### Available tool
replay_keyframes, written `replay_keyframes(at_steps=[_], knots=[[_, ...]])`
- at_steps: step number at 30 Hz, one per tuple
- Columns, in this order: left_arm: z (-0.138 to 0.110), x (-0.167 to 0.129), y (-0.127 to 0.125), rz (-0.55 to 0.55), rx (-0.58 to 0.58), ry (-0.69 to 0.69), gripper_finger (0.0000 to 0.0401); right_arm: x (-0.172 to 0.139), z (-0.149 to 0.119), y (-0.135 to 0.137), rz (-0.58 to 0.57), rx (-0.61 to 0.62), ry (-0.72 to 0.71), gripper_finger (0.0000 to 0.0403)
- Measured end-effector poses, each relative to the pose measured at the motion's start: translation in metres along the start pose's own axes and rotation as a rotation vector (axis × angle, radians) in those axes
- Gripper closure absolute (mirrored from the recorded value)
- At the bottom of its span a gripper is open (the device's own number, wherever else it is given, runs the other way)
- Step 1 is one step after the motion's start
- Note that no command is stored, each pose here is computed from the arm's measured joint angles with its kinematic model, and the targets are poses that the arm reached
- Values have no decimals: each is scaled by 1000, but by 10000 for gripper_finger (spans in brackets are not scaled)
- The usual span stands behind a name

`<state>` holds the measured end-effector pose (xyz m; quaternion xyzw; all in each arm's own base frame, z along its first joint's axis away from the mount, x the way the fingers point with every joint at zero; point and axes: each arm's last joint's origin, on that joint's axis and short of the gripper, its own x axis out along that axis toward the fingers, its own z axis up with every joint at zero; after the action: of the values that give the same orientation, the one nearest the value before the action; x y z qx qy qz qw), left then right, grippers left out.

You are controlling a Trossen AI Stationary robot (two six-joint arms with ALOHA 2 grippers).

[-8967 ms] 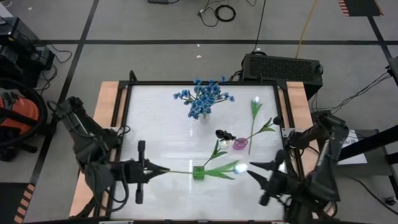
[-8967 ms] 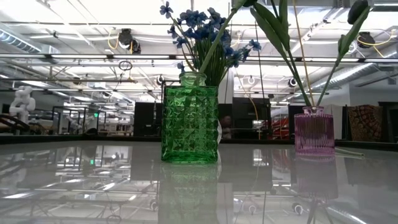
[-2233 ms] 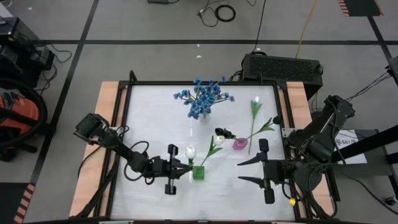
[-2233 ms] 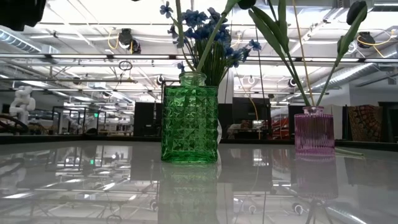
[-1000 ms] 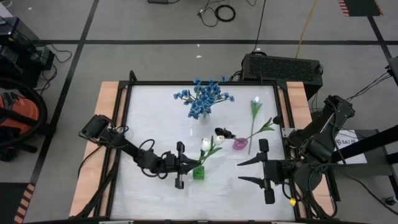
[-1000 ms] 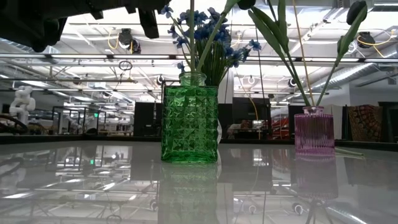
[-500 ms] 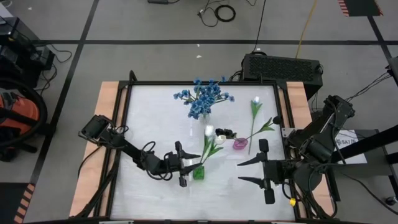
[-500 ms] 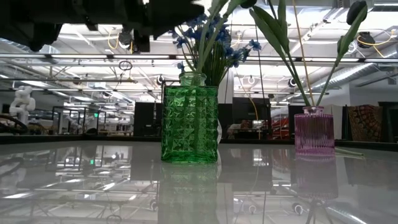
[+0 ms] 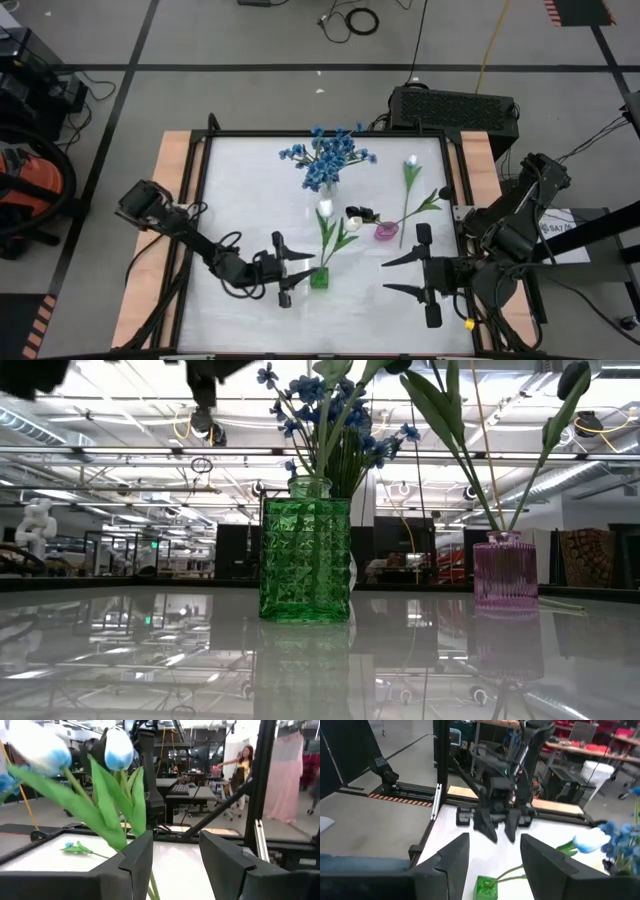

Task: Sort flowers into vase by color
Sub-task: Put the white tulip into the green vase

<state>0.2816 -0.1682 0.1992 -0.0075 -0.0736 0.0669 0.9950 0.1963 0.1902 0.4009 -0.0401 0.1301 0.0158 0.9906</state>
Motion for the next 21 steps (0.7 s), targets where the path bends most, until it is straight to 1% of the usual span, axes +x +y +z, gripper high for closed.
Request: replay_keyframes(at_steps=[5,10,15,17,21], knots=[[21,-17,-8,-25,37,46,232,-1,-7,-1,-8,49,53,234],[38,-36,-17,-94,44,95,232,-7,-21,2,-25,128,157,234],[38,-50,-24,-148,56,157,232,-17,-54,11,-66,260,301,234],[37,-53,-27,-159,61,168,232,-21,-68,14,-84,313,336,234],[36,-54,-27,-162,48,180,232,-24,-102,20,-130,380,391,234]])
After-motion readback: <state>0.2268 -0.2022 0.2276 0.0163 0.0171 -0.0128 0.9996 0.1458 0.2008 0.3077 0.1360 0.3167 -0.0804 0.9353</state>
